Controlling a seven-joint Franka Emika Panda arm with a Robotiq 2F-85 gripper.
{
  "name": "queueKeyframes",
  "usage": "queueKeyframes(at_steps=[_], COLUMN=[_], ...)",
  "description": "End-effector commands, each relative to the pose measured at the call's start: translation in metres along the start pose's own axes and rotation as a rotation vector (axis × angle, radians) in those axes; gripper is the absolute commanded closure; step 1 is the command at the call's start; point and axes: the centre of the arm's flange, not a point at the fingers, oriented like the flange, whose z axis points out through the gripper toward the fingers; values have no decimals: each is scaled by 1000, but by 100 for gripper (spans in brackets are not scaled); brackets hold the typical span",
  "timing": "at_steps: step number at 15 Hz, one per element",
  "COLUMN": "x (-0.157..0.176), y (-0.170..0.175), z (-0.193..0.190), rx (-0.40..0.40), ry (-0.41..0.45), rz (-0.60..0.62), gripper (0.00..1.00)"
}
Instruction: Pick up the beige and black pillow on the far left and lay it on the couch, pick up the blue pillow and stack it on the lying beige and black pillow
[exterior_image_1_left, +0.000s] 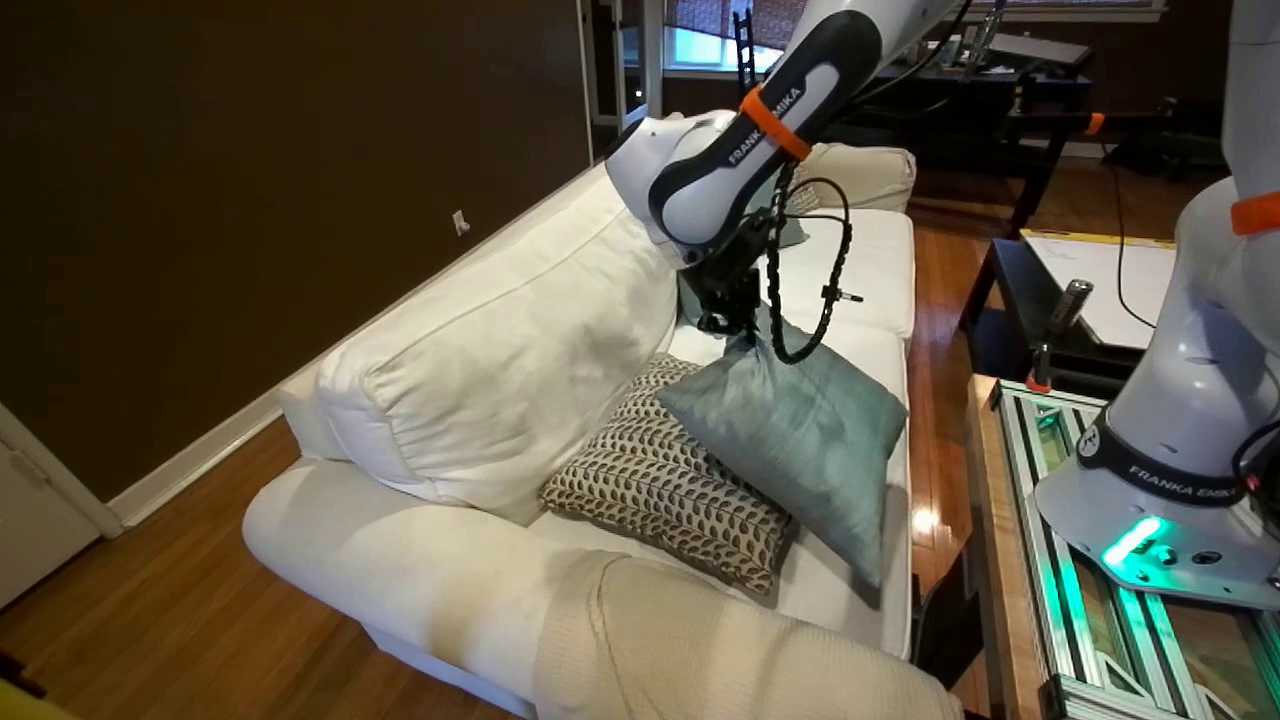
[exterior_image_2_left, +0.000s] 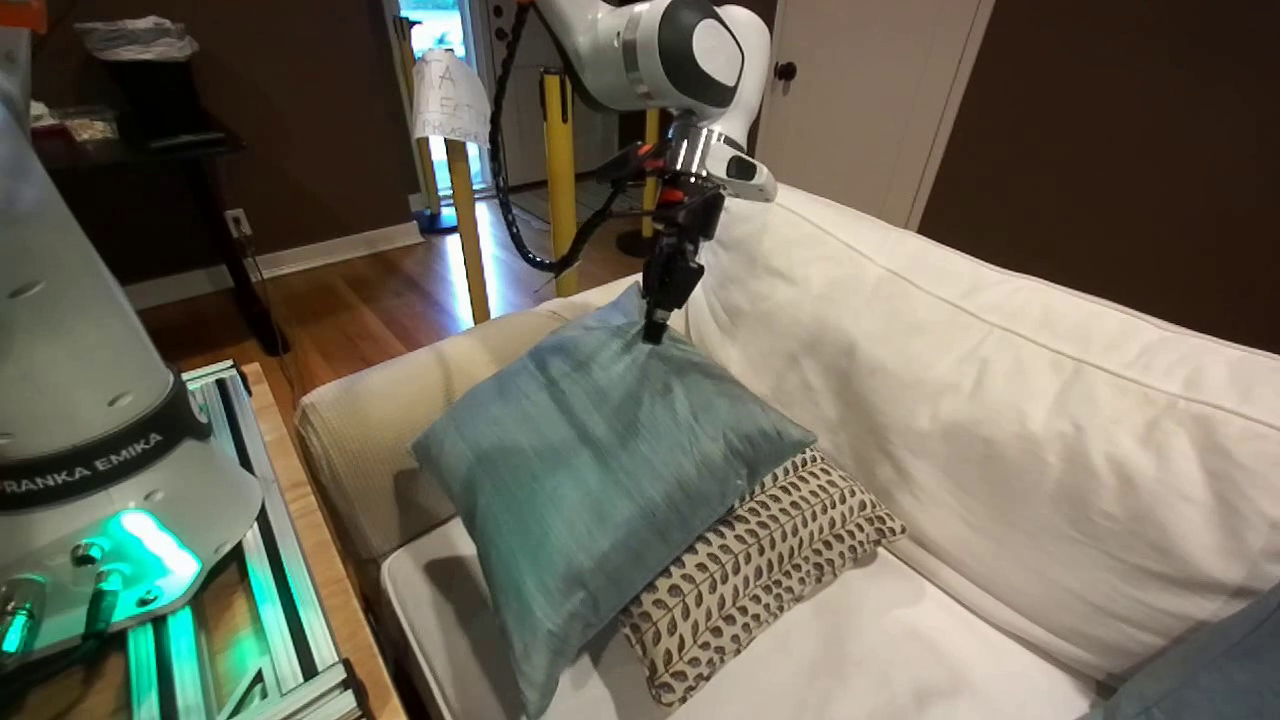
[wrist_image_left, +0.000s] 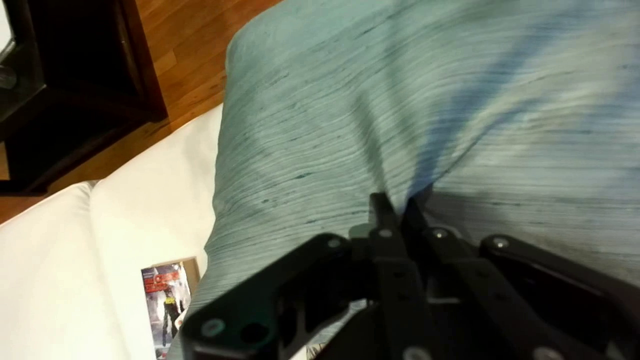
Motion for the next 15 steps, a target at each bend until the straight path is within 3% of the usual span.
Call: queueKeyframes(at_steps=[1,7,15], x=[-11,5,48], y=[13,22,15], z=[-36,-66,-59], rx=[-13,41,70], ry=[51,119,160], rz=[-3,38,99], gripper=[98,98,98])
